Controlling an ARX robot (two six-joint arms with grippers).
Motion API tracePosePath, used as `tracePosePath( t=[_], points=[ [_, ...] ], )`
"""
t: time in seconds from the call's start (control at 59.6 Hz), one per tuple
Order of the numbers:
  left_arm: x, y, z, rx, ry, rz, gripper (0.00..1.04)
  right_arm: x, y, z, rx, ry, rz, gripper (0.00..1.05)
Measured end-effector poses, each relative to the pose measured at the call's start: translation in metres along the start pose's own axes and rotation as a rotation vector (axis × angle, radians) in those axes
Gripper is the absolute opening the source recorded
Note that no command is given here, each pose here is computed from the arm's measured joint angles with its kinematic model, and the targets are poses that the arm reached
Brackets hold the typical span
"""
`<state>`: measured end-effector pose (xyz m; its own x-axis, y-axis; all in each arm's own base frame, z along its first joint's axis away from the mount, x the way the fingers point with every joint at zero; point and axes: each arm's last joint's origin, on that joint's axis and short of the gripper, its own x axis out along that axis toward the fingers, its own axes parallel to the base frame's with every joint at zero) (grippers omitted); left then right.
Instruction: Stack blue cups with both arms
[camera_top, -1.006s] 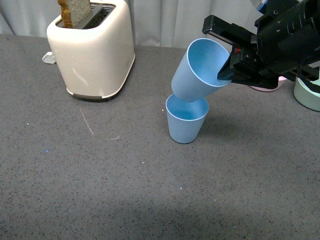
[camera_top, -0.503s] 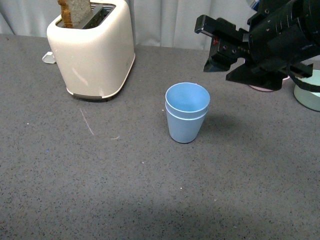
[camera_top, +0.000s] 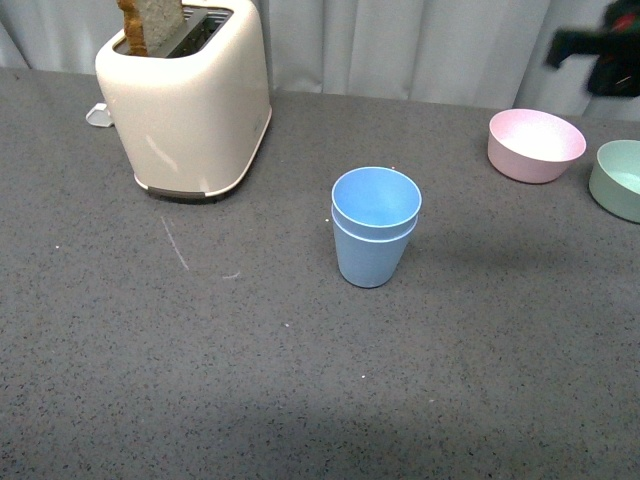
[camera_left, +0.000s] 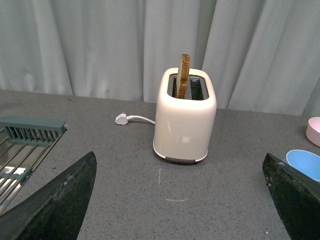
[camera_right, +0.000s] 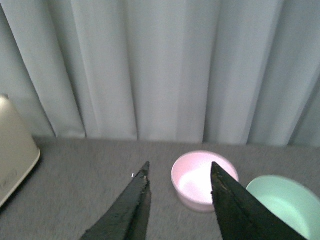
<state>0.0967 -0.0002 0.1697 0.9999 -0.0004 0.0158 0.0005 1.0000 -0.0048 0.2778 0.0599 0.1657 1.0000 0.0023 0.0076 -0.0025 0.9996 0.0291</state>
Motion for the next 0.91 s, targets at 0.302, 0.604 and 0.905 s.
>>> tracePosePath(
  t=[0.302,0.604,0.905],
  points=[
    [0.000,0.000,0.000,0.000,0.000,-0.001,0.98,-0.056,-0.030,-0.004,-0.028,0.023,0.006,0.01],
    [0.000,0.000,0.000,0.000,0.000,-0.002,0.98,-0.094,-0.046,-0.003,-0.028,0.026,-0.001,0.01],
    [0.000,0.000,0.000,0.000,0.000,-0.002,0.98,-0.121,-0.059,-0.001,-0.026,0.024,-0.005,0.01]
  ],
)
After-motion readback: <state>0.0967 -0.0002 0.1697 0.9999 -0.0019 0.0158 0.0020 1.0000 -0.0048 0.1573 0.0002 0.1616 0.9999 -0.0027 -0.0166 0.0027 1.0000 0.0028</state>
